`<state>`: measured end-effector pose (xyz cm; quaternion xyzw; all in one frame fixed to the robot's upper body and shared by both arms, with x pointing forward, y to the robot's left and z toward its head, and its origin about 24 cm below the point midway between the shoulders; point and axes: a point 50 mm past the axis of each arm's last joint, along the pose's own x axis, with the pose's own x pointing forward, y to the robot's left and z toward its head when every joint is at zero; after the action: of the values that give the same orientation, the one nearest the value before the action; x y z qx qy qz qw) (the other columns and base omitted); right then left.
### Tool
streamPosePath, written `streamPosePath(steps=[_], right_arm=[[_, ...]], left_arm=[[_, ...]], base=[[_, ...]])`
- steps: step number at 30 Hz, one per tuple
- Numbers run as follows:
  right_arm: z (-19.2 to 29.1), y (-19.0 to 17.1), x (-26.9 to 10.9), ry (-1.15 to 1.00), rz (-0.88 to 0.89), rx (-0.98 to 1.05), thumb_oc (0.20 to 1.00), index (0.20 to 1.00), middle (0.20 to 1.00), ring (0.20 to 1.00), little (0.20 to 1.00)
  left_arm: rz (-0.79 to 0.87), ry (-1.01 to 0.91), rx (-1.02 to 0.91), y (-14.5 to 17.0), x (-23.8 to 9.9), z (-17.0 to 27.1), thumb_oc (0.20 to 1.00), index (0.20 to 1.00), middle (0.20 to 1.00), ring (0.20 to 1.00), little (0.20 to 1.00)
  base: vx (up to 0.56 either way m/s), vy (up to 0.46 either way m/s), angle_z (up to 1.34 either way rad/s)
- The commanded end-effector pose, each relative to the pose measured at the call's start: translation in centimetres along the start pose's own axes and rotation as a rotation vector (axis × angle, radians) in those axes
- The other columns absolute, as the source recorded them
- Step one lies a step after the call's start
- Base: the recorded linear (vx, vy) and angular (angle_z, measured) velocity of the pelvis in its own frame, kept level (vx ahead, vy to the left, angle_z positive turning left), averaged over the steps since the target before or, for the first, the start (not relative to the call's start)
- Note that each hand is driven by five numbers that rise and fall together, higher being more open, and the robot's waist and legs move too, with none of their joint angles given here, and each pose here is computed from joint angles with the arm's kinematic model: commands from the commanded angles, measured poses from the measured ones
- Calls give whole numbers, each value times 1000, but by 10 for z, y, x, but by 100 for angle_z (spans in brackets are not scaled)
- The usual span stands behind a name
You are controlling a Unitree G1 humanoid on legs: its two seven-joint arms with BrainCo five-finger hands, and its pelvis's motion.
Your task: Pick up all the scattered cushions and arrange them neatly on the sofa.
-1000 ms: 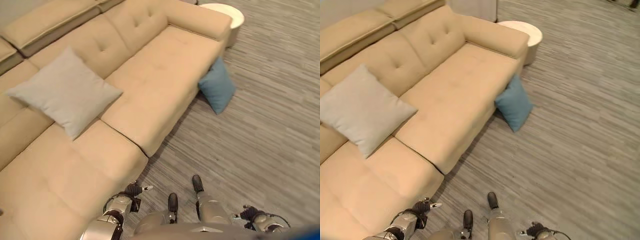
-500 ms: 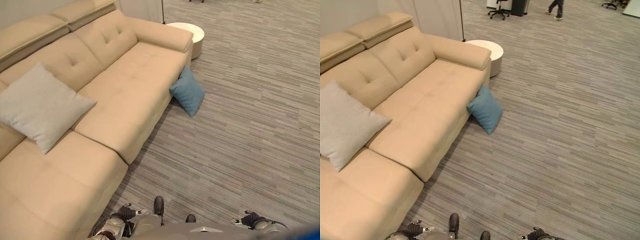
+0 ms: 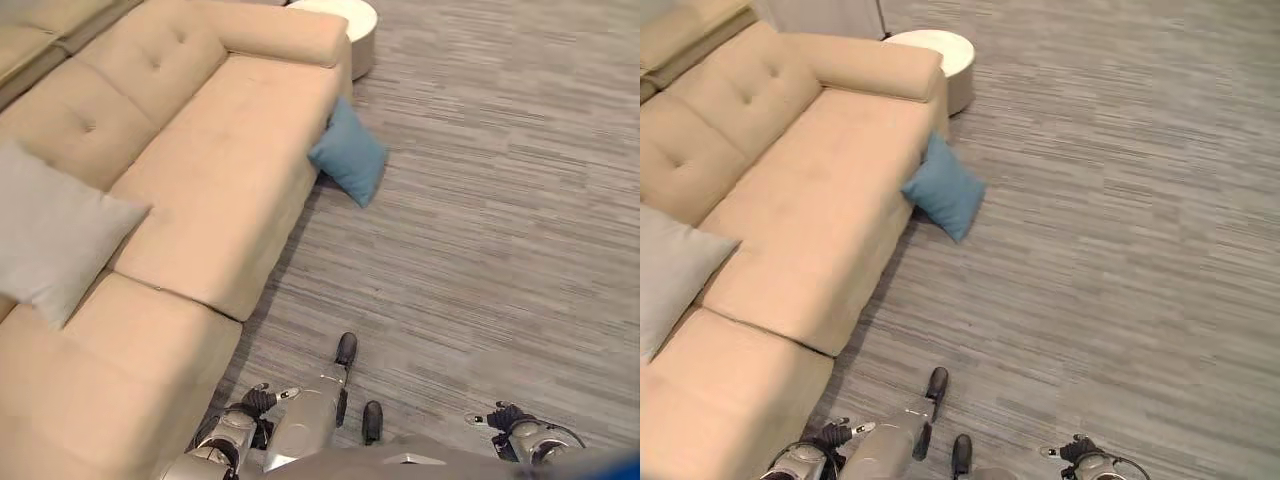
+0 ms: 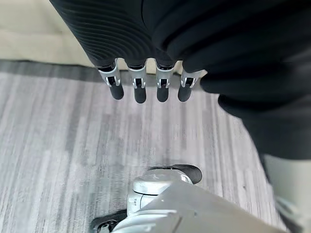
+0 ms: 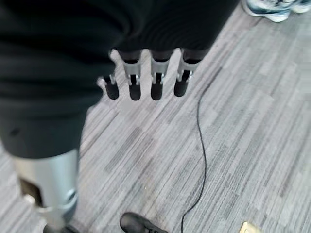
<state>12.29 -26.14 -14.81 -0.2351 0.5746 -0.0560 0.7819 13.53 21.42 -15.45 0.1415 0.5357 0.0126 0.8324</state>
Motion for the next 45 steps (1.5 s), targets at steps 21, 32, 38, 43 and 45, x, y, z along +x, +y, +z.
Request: streamPosePath(steps=[21, 32, 38, 43, 45], right_arm=[[-24, 2, -2, 28, -1, 37, 1000, 1000, 1000, 1000, 1000], [-39, 8, -5, 59, 6, 31, 1000, 1000, 1000, 1000, 1000], [-39, 18, -6, 57, 49, 1, 1000, 1000, 1000, 1000, 1000], [-26, 18, -5, 19, 52, -13, 1000, 1000, 1000, 1000, 1000], [-26, 18, -4, 18, 49, -29, 1000, 1000, 1000, 1000, 1000]], left_arm=[[6, -10, 24, 0, 0, 0, 1000, 1000, 1000, 1000, 1000], [0, -16, -7, -1, 1, 5, 1000, 1000, 1000, 1000, 1000], [5, 27, -20, 0, -1, -8, 1000, 1000, 1000, 1000, 1000], [40, 9, -28, 10, 0, -1, 1000, 1000, 1000, 1000, 1000], [41, 8, -32, 9, 0, 0, 1000, 1000, 1000, 1000, 1000]], base=[[238, -99, -14], [251, -80, -13], [195, 115, -60], [122, 73, -38], [185, -71, 0]])
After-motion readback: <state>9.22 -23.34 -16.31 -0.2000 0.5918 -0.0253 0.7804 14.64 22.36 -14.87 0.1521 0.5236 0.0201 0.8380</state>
